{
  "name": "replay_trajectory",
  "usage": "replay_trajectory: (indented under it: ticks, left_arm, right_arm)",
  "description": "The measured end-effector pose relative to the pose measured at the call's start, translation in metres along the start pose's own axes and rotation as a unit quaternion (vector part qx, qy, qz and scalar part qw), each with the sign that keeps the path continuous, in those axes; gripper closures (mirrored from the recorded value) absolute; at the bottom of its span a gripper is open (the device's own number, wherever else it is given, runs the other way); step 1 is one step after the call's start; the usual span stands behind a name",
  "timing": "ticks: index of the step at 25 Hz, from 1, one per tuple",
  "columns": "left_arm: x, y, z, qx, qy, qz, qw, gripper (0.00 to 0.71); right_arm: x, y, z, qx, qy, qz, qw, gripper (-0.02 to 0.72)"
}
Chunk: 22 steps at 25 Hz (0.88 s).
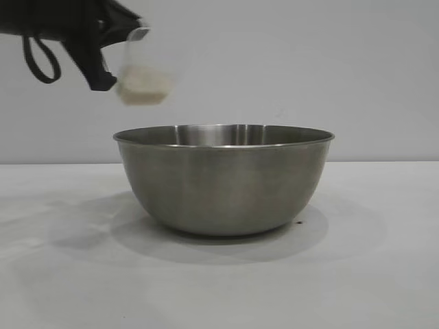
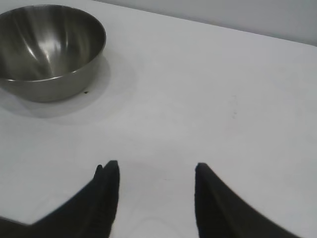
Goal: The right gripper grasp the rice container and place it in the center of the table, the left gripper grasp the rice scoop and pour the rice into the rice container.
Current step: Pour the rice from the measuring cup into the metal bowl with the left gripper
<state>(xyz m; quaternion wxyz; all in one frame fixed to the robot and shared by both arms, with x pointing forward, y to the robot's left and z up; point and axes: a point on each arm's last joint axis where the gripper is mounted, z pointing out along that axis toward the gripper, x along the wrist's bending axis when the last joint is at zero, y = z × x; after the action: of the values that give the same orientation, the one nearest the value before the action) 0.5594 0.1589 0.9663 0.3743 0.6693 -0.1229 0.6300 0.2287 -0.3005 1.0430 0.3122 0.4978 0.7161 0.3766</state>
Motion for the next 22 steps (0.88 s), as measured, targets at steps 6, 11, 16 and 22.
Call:
replay_trajectory:
  ticks: [6, 11, 16, 22]
  left_arm:
    - [-0.008, 0.019, 0.006, -0.043, -0.014, 0.110, 0.993, 0.710]
    - [-0.014, 0.023, 0.006, -0.076, -0.029, 0.185, 0.979, 0.710]
    - [-0.015, 0.028, 0.007, -0.108, -0.033, 0.239, 0.964, 0.710]
    - [-0.015, 0.030, 0.008, -0.123, -0.024, 0.327, 0.937, 0.710]
  right_arm:
    - [0.000, 0.000, 0.000, 0.000, 0.000, 0.000, 1.000, 0.364]
    - [0.000, 0.000, 0.000, 0.000, 0.000, 0.000, 1.000, 0.364]
    - [0.000, 0.000, 0.000, 0.000, 0.000, 0.000, 1.000, 0.364]
    - [0.000, 0.000, 0.000, 0.000, 0.000, 0.000, 1.000, 0.364]
